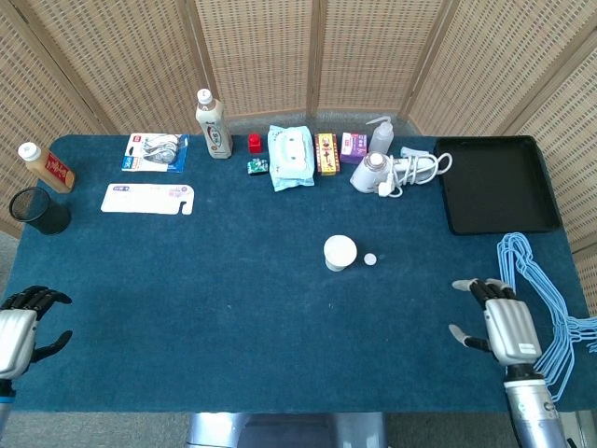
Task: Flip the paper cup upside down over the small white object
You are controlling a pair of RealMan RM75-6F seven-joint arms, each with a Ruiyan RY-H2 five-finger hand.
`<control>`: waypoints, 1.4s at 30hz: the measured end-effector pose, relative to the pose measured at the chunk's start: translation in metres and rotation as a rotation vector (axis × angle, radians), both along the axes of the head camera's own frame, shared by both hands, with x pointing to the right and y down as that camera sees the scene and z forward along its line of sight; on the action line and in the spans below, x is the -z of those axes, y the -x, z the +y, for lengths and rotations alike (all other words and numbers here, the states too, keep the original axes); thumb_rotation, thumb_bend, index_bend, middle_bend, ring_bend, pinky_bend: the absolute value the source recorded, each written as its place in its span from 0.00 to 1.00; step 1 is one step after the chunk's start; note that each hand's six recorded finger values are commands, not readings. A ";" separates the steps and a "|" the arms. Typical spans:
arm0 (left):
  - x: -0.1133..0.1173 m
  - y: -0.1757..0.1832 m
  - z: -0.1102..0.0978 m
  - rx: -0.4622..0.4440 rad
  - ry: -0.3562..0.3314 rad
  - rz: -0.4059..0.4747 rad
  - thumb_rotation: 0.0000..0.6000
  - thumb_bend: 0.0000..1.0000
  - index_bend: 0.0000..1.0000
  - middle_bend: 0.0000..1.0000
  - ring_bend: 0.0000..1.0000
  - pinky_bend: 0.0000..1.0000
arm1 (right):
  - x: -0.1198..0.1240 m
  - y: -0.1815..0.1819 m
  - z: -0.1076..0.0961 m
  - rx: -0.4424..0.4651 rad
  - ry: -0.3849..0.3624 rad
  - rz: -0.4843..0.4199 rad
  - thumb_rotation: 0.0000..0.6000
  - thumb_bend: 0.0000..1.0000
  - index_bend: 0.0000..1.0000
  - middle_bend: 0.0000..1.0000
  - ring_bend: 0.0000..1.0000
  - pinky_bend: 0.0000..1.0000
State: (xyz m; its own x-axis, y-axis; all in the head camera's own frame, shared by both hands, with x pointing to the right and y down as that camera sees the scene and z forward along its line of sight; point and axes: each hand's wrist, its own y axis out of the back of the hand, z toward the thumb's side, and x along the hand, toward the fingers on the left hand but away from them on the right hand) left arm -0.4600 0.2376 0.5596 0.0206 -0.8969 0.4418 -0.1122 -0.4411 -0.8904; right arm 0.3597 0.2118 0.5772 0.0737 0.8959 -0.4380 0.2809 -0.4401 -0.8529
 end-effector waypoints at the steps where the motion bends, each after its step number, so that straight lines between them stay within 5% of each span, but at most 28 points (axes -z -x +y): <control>1: -0.001 -0.001 -0.001 -0.003 0.003 0.002 0.90 0.22 0.37 0.38 0.25 0.28 | -0.001 0.004 -0.003 0.008 0.003 -0.015 1.00 0.24 0.28 0.34 0.33 0.19; 16: -0.014 0.003 -0.002 0.008 0.033 -0.014 0.91 0.22 0.37 0.38 0.25 0.28 | -0.033 0.099 -0.060 0.196 0.064 -0.190 1.00 0.24 0.26 0.24 0.31 0.19; 42: -0.029 0.004 0.000 0.016 0.067 0.005 0.90 0.22 0.37 0.38 0.25 0.28 | -0.075 0.180 -0.103 0.312 0.151 0.039 1.00 0.24 0.20 0.13 0.20 0.22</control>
